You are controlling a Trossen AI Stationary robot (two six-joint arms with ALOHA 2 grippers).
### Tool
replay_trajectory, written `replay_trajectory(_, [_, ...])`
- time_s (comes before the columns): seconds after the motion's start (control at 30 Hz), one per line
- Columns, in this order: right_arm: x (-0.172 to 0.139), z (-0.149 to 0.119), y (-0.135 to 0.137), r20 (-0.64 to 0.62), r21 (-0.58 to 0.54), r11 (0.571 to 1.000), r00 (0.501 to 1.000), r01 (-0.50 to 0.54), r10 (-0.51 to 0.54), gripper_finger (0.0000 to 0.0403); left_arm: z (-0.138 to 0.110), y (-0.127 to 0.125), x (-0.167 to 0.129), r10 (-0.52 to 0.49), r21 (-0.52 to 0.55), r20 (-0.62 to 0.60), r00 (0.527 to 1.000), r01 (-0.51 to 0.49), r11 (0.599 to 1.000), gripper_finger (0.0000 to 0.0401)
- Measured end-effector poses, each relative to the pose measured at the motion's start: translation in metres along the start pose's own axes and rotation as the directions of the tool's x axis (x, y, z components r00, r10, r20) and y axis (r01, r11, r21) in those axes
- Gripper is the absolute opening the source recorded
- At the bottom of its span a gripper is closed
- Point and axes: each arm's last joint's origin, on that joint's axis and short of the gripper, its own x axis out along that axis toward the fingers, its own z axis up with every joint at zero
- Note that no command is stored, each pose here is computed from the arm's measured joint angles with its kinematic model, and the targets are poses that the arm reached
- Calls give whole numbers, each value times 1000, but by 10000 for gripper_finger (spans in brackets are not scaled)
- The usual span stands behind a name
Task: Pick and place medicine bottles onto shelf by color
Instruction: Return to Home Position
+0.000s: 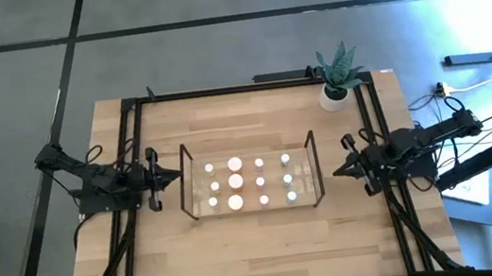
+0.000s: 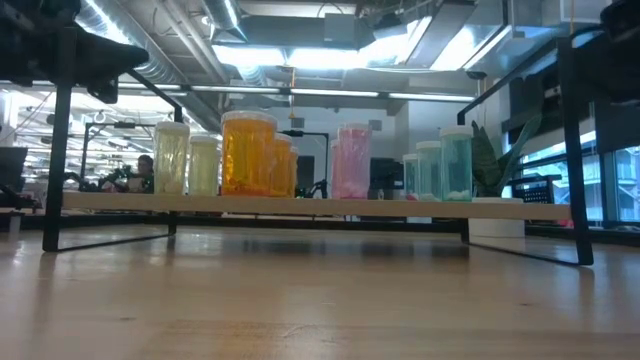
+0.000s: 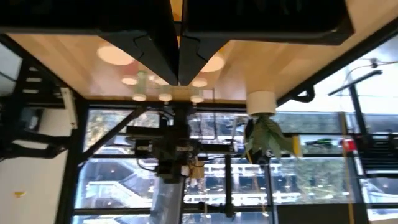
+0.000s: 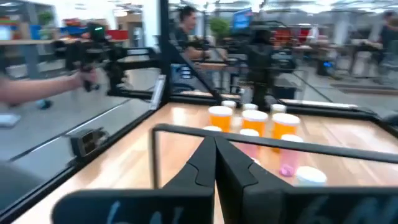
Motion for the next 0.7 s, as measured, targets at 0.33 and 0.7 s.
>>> replay_trajectory(0.33, [0,-2,2,-23,-85,994,998,-65,63,4,-2,1,0,32,1,-16,999,-32,999,12])
replay_trajectory(0.7, [0,-3,1,-28,-157,987,999,-44,40,5,-2,1,0,31,13,-16,999,-31,999,27])
